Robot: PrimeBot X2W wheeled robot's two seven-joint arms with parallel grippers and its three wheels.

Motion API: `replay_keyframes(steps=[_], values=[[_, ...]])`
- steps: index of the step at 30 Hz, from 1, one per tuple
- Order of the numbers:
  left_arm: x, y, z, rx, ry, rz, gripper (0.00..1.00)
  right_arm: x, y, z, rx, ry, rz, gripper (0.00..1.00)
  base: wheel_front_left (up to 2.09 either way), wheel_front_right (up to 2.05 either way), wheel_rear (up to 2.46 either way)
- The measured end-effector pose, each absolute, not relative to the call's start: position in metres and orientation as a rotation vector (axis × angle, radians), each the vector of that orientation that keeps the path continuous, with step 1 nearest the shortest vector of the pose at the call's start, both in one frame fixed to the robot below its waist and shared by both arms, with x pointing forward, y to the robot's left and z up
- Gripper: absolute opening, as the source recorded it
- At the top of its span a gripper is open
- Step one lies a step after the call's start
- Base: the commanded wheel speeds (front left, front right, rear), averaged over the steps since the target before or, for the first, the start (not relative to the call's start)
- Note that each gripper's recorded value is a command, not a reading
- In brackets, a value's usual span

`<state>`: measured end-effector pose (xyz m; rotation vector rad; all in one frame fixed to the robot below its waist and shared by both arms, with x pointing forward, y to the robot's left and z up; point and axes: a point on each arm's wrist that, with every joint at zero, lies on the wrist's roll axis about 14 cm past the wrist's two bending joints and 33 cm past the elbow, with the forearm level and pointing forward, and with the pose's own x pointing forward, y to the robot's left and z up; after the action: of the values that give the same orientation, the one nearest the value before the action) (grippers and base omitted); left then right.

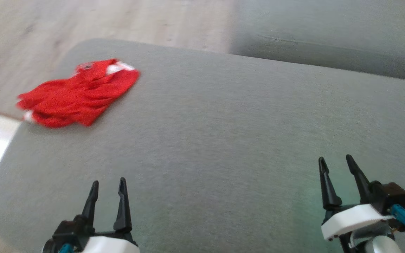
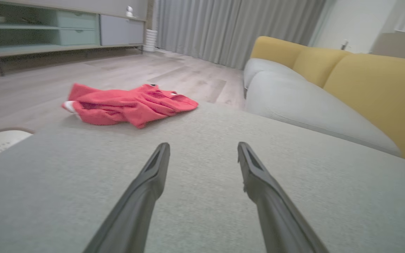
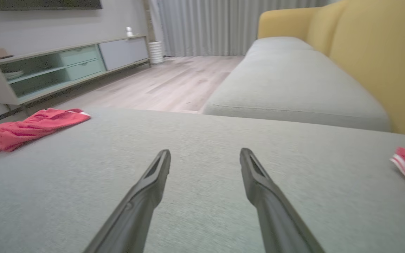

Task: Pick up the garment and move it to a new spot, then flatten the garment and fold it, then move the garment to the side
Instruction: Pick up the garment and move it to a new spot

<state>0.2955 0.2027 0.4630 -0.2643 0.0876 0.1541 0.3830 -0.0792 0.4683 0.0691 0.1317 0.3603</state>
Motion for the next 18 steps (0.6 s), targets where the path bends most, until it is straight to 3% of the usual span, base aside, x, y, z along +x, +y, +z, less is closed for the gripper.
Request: replay_keyframes(steps=[12,18], values=[[0.22,0.281,0.465,-0.257,0.05,0.48,1.0,0.375,0.043,0.469,0.063,0.148,0.722,1.0,0.0,0.0,0.0],[0.211,0.288,0.463,-0.257,0.058,0.527,1.0,0.376,0.06,0.467,0.07,0.152,0.769,1.0,0.0,0.0,0.0]])
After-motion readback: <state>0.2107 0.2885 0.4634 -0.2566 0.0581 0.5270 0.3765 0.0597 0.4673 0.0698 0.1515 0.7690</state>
